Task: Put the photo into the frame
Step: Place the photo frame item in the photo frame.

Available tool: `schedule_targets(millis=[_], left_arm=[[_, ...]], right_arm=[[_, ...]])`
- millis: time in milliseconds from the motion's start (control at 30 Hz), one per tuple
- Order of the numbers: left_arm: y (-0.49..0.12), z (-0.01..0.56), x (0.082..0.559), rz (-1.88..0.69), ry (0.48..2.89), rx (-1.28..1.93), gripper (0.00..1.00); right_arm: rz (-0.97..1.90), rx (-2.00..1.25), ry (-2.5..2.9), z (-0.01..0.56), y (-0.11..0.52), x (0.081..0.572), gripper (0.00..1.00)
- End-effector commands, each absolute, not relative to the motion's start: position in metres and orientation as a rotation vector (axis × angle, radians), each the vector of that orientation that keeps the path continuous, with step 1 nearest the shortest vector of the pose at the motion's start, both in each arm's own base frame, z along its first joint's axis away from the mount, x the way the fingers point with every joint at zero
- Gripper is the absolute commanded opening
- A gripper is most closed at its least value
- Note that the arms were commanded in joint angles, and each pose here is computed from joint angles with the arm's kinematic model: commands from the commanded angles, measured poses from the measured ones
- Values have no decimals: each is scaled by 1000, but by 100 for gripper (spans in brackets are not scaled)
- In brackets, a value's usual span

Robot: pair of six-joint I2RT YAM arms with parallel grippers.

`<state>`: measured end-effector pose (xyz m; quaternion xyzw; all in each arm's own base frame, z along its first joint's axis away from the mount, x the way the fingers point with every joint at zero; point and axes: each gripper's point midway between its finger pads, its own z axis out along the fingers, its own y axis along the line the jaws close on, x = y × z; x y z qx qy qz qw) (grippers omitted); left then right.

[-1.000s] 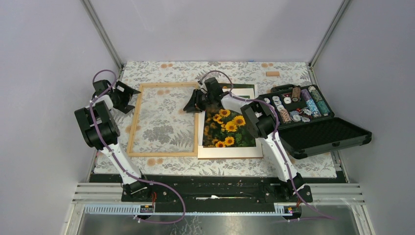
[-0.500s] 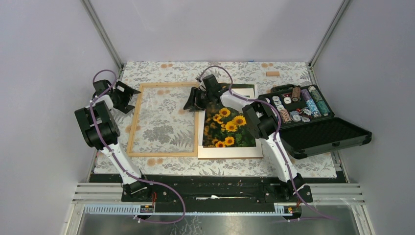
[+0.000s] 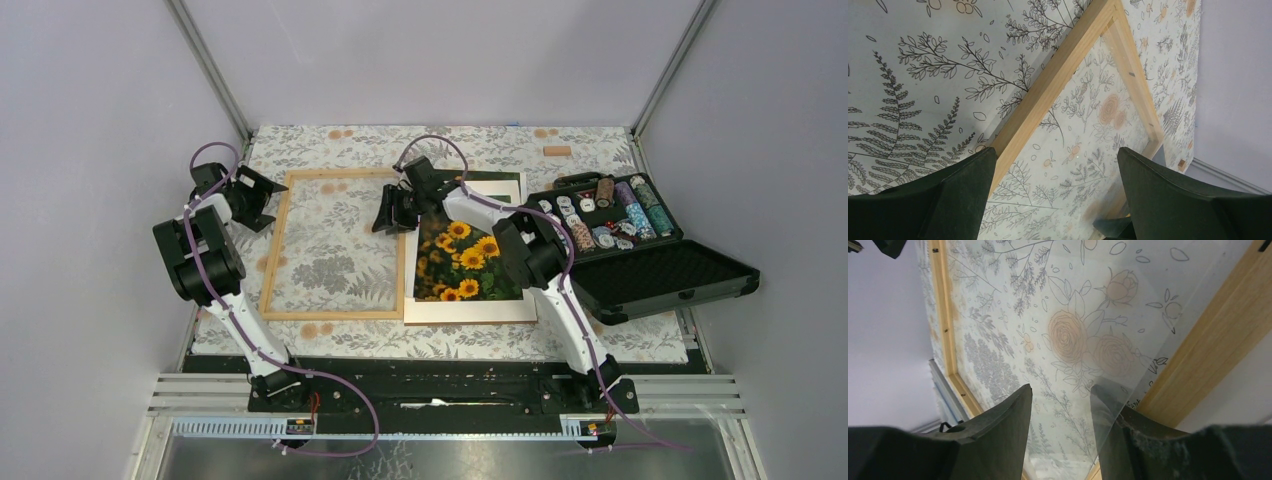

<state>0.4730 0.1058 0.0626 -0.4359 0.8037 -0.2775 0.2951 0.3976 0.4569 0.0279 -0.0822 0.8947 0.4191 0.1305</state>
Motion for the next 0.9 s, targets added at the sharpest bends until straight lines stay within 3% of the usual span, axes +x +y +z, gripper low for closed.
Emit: schedule_targets(millis=[0,333,867], left_arm=[[107,77,477,-721,2112,-1127,96],[104,81,478,-720,2113,-1113,96],[103,88,479,-723,2101,-1103,96]], right_arm=[[1101,-366,2508,73,465,395,55],[948,-486,2508,78,469,387,62],[890,-547,2406,129,459,378,91]])
